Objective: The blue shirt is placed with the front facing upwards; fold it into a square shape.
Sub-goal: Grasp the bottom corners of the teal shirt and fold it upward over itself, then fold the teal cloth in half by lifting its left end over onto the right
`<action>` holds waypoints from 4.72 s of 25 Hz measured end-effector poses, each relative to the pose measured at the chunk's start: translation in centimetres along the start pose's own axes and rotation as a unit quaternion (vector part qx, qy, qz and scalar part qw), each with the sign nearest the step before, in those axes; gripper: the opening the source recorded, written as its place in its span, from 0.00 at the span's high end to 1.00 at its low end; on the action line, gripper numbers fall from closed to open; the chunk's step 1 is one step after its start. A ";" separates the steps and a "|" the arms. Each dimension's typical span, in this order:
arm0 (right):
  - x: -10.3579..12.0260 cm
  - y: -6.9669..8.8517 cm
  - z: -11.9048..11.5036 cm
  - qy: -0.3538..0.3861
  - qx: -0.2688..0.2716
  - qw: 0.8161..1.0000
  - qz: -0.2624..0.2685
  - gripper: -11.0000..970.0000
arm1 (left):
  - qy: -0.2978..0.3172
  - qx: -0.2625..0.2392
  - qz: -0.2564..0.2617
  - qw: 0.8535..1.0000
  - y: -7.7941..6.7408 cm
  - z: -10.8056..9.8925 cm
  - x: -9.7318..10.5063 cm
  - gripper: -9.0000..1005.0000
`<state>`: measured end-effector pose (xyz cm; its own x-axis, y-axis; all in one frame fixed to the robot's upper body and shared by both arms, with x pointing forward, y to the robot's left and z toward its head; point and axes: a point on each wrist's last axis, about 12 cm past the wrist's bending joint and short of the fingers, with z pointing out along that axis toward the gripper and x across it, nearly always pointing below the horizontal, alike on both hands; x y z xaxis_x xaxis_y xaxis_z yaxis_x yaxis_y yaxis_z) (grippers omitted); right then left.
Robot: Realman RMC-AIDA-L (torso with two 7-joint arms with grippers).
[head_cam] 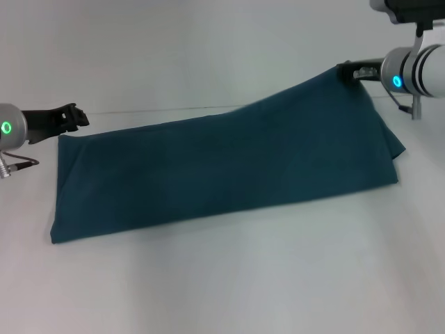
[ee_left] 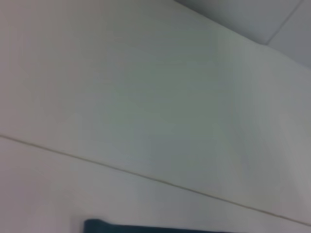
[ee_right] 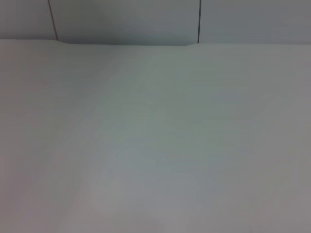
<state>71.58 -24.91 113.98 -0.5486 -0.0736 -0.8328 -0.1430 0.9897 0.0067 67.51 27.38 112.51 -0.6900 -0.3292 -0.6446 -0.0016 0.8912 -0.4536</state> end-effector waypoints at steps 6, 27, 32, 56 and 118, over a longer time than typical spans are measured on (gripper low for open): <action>-1.7 -0.2 -0.1 -0.013 0.007 1.000 -0.018 0.74 | -0.003 -0.003 -0.017 1.000 0.2 0.0 0.1 0.73; 1.9 -5.7 -8.7 -0.019 -0.248 0.948 0.199 0.12 | -0.012 0.137 -0.100 0.985 2.5 -4.7 1.6 0.33; 6.4 -7.8 -11.6 -0.029 -0.299 0.914 0.272 0.07 | -0.002 0.179 -0.141 0.974 4.2 -6.4 3.7 0.34; 11.4 -9.3 -12.8 -0.032 -0.312 0.896 0.313 0.07 | -0.001 0.184 -0.045 0.982 6.6 -7.1 7.3 0.33; 12.2 -8.4 -11.7 -0.016 -0.308 0.899 0.312 0.07 | 0.015 0.009 0.039 0.999 5.7 -1.7 6.8 0.13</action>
<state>56.44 -35.55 110.19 -0.6575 0.4848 -0.5767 -0.2513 0.5805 0.7745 61.57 30.72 106.62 -0.7093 -0.2491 -0.6594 0.0660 0.9079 -0.4140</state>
